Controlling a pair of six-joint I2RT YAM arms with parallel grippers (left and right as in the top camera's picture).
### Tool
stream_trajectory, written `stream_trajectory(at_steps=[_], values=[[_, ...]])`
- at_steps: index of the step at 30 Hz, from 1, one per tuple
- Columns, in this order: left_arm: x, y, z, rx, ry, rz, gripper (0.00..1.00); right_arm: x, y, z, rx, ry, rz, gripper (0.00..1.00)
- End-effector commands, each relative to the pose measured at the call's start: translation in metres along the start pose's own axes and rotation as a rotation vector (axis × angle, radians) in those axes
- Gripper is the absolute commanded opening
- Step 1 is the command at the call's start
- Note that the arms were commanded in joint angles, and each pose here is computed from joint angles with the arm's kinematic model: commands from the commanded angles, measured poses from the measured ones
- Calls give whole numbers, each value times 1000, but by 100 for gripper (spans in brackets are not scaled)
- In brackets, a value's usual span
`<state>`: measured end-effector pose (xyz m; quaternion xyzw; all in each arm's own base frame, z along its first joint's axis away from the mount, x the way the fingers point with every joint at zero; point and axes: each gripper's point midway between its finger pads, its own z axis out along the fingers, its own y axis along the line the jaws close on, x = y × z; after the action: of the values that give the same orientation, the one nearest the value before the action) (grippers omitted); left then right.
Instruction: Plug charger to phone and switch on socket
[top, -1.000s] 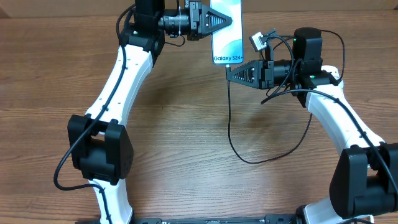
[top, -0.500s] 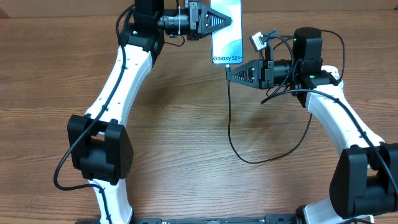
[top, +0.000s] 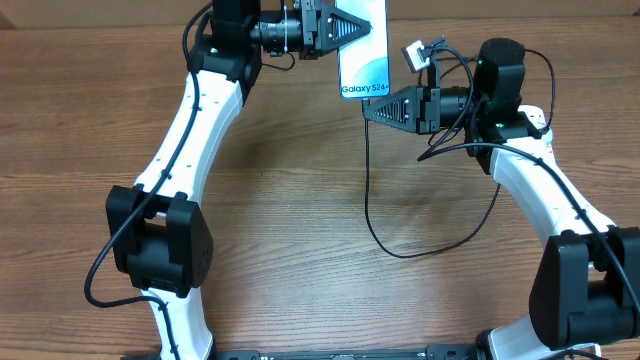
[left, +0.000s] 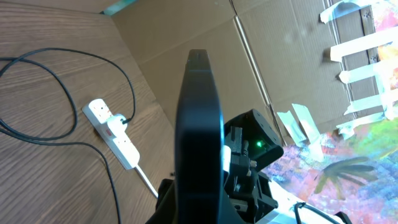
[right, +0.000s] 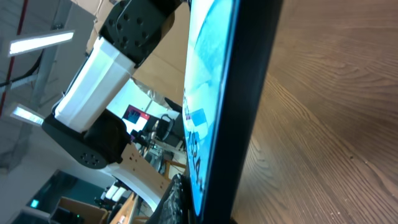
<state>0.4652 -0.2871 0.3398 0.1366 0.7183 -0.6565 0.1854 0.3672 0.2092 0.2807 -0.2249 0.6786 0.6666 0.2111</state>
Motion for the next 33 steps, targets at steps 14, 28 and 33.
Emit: stream_trajectory(at_steps=[14,28,33], values=[[25,-23,7,92,120,71,4,-28,1,-6,75,-94,6,66],[31,-18,21,64,115,96,56,-36,5,-7,79,-120,-17,4],[-15,15,-23,-82,-69,182,100,-29,-13,-7,120,-123,62,4]])
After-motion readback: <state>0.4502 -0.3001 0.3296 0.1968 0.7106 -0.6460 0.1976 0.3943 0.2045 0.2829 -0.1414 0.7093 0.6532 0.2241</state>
